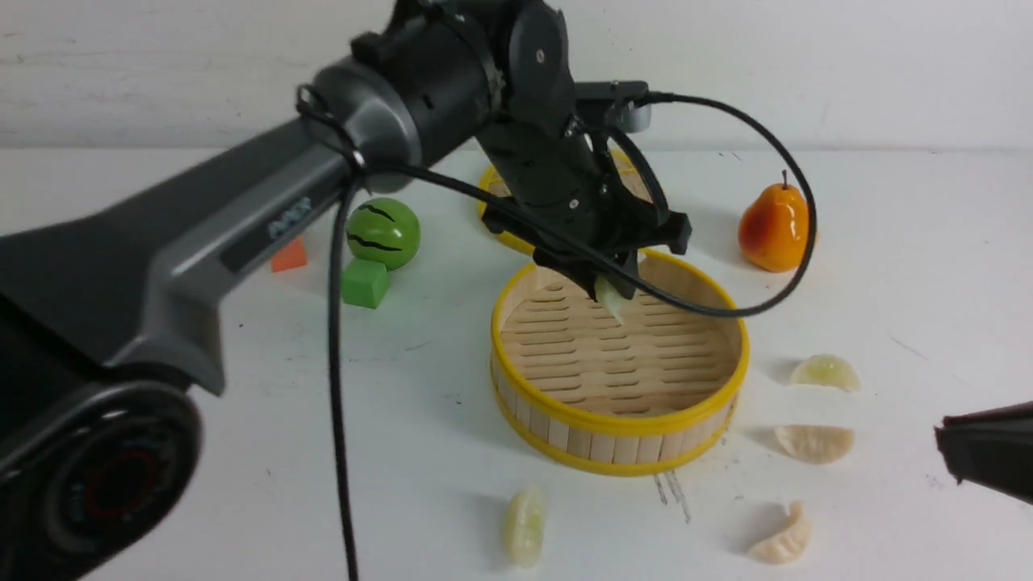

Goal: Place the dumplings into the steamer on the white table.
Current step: 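Place the dumpling into the bamboo steamer basket with the left gripper, then reach for and grasp a dumpling on the table with the left gripper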

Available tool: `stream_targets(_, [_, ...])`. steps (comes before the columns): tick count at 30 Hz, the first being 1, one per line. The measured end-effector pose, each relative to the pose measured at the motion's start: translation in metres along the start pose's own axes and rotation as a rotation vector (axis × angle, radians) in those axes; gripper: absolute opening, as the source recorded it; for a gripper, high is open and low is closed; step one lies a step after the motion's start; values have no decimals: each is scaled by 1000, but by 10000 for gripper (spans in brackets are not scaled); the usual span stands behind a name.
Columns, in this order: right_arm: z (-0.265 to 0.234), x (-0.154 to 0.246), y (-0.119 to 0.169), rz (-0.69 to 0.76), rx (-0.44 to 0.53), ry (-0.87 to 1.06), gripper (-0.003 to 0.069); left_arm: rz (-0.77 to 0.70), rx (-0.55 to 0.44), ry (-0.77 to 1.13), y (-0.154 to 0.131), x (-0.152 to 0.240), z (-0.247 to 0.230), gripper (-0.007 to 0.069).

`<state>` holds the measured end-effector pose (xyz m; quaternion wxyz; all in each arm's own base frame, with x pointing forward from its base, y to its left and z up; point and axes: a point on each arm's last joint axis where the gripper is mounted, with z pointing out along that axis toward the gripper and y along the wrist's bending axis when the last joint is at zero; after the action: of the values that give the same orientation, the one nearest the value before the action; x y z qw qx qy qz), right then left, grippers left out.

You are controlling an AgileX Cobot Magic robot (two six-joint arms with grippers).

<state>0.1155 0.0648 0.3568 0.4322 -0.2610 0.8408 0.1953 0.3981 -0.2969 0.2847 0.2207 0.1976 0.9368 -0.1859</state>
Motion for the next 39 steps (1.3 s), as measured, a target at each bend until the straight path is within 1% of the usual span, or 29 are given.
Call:
stream_targets(1, [-4,1,2,-5,1,-12,17,-1,-1,1,0,-1,8,202])
stream_targets(3, [-17,4,8,-26,7,-45,20,8,-7,-2,-3,-1,39,202])
stream_targets(7, [-27,10,13,-56,12,-40,23,1,-23,-47,-7,-3,67,202])
stream_targets(13, [-29,21,13,-44,18,67,29,-11,-125,-70,8,0,97,202])
stream_targets(16, [-30,24,11,-32,37,101,31,-25,-124,-77,9,0,100,211])
stream_targets(18, [-30,24,10,-31,50,105,31,-26,-121,-86,9,-1,100,247])
stream_targets(20, [-30,25,9,-31,60,108,31,-37,-108,-82,7,-1,98,328])
stream_targets(21, [-31,25,9,-32,63,108,33,-43,-103,-72,5,-2,95,395])
stream_targets(22, [-31,25,9,-32,65,109,34,-49,-101,-55,4,-2,92,433])
stream_targets(23, [-31,25,9,-32,64,109,34,-50,-101,-51,4,-2,91,450])
stream_targets(24, [-31,25,9,-33,65,109,36,-53,-101,-28,1,-4,79,506])
stream_targets(25, [-31,25,9,-33,65,109,38,-53,-105,-13,-1,-6,70,538])
stream_targets(26, [-31,25,9,-33,66,108,39,-51,-105,-9,-4,-9,58,562])
stream_targets(27, [-31,25,9,-34,68,108,40,-51,-104,-11,-4,-10,56,566])
stream_targets(28, [-31,25,9,-35,70,105,41,-48,-106,-10,-9,-15,33,584])
stream_targets(29, [-31,25,9,-35,70,102,41,-44,-101,-27,-12,-18,22,586])
stream_targets(31, [-31,24,8,-36,75,91,41,-21,-82,-124,-22,-31,-33,580])
stream_targets(32, [-31,23,8,-36,77,87,41,-18,-78,-137,-24,-32,-41,574])
stream_targets(33, [-31,23,8,-36,79,82,41,-12,-68,-175,-28,-34,-64,568])
stream_targets(35, [-31,22,8,-37,82,73,41,5,-51,-237,-33,-36,-99,555])
stream_targets(36, [-31,22,8,-37,83,72,41,7,-49,-243,-34,-36,-102,554])
stream_targets(37, [-31,22,8,-37,84,70,41,23,-38,-268,-37,-33,-125,547])
stream_targets(38, [-31,22,8,-37,84,70,41,26,-36,-275,-38,-32,-132,547])
stream_targets(39, [-31,22,8,-37,84,70,41,45,-35,-287,-39,-27,-151,541])
